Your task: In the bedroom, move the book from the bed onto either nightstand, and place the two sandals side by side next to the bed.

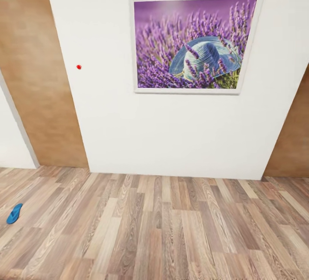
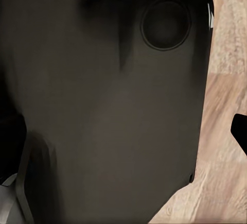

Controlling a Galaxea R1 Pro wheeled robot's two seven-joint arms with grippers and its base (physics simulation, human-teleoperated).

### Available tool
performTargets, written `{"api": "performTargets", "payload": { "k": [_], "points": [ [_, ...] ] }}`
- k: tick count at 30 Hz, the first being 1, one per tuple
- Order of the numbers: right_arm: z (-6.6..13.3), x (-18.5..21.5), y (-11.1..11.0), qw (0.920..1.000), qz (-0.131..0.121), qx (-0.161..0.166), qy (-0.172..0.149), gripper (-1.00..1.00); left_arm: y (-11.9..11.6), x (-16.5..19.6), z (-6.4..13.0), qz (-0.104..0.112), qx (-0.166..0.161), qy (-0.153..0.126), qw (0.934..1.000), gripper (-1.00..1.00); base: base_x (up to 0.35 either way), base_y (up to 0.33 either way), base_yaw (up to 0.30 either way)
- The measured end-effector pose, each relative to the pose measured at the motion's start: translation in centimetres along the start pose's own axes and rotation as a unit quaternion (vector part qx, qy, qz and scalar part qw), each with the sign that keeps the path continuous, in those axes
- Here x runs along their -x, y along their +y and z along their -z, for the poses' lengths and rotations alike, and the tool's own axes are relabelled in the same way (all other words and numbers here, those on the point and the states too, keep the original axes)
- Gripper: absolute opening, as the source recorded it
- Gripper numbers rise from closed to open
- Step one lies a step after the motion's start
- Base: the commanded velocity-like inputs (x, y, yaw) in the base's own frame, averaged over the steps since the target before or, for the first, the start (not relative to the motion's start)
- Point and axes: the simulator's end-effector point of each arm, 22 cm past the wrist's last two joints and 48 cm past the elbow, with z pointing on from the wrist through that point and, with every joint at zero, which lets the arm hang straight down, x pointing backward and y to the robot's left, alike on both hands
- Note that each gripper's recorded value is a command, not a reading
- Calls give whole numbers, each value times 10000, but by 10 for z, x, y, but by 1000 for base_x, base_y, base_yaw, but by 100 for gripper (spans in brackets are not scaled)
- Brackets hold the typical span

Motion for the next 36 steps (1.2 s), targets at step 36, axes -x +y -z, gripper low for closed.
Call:
{"api": "performTargets", "payload": {
  "k": [36],
  "points": [
    [0, 0, 0, 10000, -1, 0, 0, 100, 1, 0, 0, -1, 7, 0, 10000, 100, 0, 0, -294]
  ]
}}
